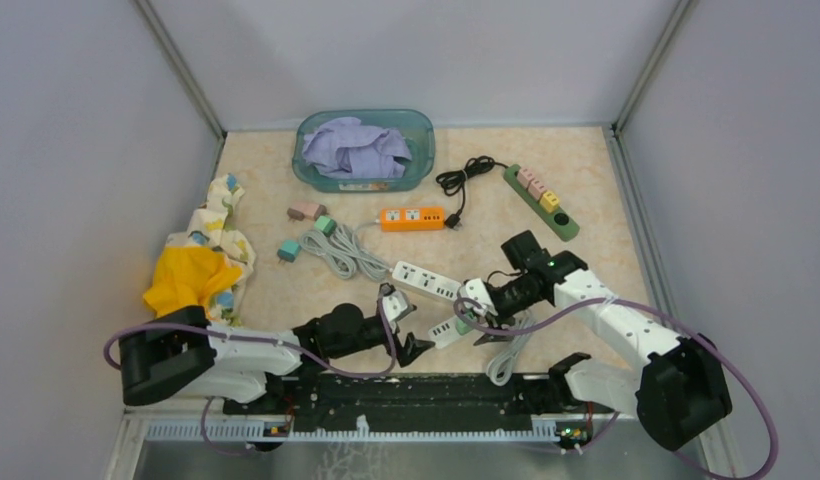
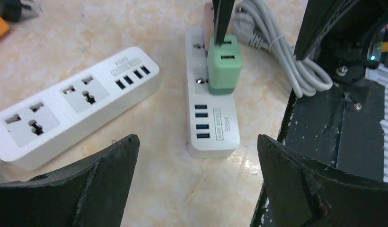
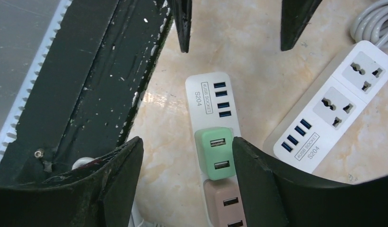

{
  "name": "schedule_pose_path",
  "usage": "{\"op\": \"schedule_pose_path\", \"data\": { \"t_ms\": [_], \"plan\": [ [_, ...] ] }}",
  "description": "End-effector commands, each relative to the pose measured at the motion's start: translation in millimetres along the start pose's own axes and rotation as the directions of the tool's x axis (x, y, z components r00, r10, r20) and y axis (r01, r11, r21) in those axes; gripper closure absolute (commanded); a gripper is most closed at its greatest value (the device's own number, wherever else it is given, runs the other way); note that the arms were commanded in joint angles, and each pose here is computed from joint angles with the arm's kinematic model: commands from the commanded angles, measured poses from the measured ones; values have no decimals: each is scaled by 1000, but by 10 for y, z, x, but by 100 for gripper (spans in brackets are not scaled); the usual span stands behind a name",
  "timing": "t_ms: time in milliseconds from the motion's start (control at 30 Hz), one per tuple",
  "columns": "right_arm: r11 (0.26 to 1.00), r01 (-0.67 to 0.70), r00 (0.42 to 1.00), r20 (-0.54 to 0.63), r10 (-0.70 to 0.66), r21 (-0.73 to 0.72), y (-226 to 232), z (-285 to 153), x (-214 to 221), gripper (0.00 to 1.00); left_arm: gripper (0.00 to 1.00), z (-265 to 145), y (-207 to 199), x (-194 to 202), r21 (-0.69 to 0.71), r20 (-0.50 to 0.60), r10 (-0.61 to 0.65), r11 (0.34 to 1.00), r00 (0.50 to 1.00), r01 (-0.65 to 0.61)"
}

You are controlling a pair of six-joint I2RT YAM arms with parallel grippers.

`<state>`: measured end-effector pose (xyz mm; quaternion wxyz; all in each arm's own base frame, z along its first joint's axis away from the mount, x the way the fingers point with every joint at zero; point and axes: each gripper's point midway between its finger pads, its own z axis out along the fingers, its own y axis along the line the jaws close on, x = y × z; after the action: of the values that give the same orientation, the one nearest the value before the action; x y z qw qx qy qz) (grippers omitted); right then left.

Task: Pull the plug off the socket
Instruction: Remove the plug from the socket.

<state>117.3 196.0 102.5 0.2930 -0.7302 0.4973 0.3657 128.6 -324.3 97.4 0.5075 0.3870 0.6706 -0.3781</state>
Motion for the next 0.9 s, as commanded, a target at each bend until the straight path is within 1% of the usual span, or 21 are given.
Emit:
{"op": "schedule_pose_path", "data": {
  "t_ms": [0,100,267,367,500,633,733,800,867],
  "plan": [
    [996,81,997,-11,-81,39,-158,21,-19,33,0,132,-105,1,60,3,22,998,1000,-22],
    [996,85,995,-45,-83,39,-192,77,23,35,3,214,-115,89,76,-18,62,995,998,-60],
    [997,77,994,-78,-76,11,-192,147,72,38,9,307,-146,98,100,5,137,985,991,-137],
    [998,58,994,-98,-56,20,-235,146,94,41,13,384,-192,130,124,-9,147,982,989,-144],
    [999,47,993,-112,-44,21,-244,147,132,42,13,479,-262,208,139,-26,154,979,988,-149],
    [999,43,993,-111,-40,24,-252,147,127,43,11,550,-251,287,99,-45,172,981,984,-167],
    [999,40,993,-113,-36,27,-258,146,130,43,10,583,-149,340,28,-65,189,982,980,-188],
    [999,39,993,-114,-35,27,-259,148,134,43,12,595,-97,357,-4,-71,190,982,979,-190],
    [999,38,993,-117,-34,30,-269,148,139,44,16,605,-89,384,-10,-80,193,981,978,-194]
  ]
}}
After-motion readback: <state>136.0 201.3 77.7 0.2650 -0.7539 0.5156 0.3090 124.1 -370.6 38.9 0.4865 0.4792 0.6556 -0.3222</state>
